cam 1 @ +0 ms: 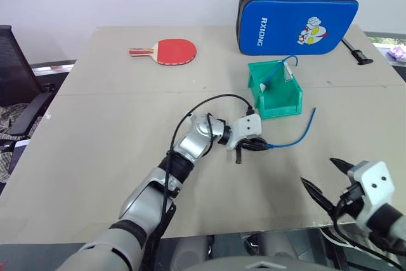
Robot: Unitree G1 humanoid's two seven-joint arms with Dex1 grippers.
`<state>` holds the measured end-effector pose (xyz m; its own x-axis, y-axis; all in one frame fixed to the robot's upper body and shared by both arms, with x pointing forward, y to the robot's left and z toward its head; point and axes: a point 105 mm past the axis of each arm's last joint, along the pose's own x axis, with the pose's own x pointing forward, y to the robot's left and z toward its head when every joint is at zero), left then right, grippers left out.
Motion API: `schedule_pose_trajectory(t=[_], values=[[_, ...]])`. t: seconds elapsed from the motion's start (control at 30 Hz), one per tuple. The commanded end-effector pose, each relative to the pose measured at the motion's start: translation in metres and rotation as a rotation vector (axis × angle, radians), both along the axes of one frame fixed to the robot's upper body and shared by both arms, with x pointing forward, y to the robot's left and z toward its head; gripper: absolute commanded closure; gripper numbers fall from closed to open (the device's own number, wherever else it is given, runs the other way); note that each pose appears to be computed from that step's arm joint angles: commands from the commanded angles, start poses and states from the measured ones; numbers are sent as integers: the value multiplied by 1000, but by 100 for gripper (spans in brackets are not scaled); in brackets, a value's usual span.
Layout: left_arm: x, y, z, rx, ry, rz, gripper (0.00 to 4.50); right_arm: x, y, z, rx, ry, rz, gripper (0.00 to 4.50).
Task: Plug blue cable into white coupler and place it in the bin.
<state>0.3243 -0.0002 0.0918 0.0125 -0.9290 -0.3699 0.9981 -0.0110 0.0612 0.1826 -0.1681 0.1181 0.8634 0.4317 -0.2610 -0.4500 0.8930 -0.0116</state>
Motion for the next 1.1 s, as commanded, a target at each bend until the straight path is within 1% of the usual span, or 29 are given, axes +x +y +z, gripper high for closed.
schedule_pose_trajectory(t=[0.03,0.13,0.23,0.33,0.37,0.4,0.5,0.6,0.67,0.87,0.93,0.97,1.03,1.07,1.1], values=[[-8,11,45,-182,179,-23,445,1,25,5,148,18,47,0],[-18,26,60,-220,322,-38,445,10,35,14,303,8,44,0],[-29,34,71,-247,401,-57,445,17,45,24,423,3,73,0],[-35,37,73,-250,412,-58,450,25,51,38,537,-15,88,73],[-36,37,74,-255,415,-55,450,28,52,41,564,-18,88,124],[-37,37,77,-271,431,-55,450,32,56,45,597,-14,101,161],[-43,36,83,-298,473,-67,450,38,64,53,666,0,128,161],[-46,36,85,-304,489,-71,450,38,69,59,718,13,157,161],[-47,35,87,-313,495,-71,450,38,71,59,717,30,166,216],[-51,33,90,-326,512,-82,450,37,73,56,727,62,171,216],[-52,33,91,-330,516,-87,450,36,74,56,734,68,177,269],[-52,33,91,-331,516,-88,450,36,75,56,736,69,179,287],[-53,33,92,-333,517,-95,450,36,75,55,741,74,175,373],[-53,33,93,-334,518,-96,450,36,75,54,740,78,175,430],[-53,33,93,-335,517,-95,450,35,75,53,740,81,177,444]])
